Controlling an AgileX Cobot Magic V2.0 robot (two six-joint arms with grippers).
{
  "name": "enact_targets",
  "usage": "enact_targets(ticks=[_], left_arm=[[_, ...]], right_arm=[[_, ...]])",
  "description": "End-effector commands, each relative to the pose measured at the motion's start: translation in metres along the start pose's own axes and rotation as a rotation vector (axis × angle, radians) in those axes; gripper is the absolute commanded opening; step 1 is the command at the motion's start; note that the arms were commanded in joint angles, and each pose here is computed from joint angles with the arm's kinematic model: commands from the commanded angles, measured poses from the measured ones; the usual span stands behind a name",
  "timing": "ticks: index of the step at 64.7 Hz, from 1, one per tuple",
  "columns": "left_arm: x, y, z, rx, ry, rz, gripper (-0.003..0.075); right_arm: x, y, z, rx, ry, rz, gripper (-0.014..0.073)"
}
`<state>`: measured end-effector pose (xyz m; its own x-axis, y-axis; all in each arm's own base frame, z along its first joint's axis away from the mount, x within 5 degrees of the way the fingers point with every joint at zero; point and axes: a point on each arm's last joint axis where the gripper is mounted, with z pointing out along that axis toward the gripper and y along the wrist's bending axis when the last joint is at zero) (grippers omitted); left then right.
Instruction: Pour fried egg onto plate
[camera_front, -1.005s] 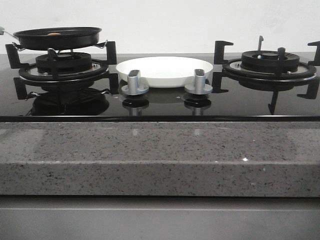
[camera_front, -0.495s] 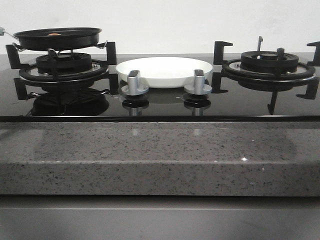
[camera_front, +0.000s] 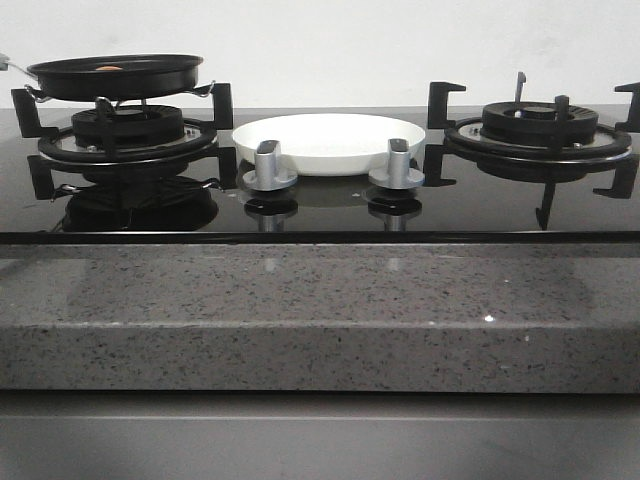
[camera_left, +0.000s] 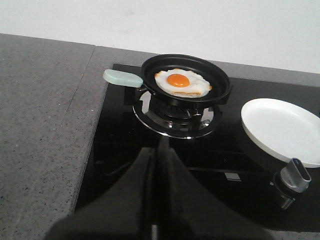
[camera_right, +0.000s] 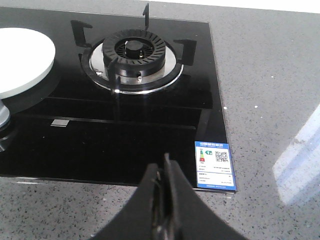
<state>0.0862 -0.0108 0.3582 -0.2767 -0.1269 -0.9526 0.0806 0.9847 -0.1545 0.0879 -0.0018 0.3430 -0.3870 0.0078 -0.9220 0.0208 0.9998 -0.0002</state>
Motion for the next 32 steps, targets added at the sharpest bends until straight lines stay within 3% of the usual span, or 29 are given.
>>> enact_targets(ticks=[1,9,12,18,32], left_arm=[[-0.0136,-0.0019,-0.0008,0.011,-0.082,-0.009,0.015],[-0.0137,-0.002,-0.0008,0.012,-0.084,-0.009,0.0457],[-0.0137,-0.002,-0.0008,0.012,-0.084,-0.009,0.0522],[-0.0137,-0.002,-0.0008,0.012,-0.084,-0.009,0.0546],[-0.0133,-0.0019,-0.0001,0.009,-0.077,0.024,0.0546]], right_arm=[[-0.0137,-0.0005,-0.0024,0.005,-0.082,-0.008,0.002],[-0.0135,-0.0005,-0.0024,0.005,-0.08,-0.008,0.0284],[-0.0135,-0.0005,-0.0024,0.005,-0.08,-0.008,0.0388],[-0.0133,-0.0005,-0.0024,0.005,-0.079,-0.008,0.0508],[-0.0214,0.0052,0.0003,-0.057,-0.035,0.031,0.0519]])
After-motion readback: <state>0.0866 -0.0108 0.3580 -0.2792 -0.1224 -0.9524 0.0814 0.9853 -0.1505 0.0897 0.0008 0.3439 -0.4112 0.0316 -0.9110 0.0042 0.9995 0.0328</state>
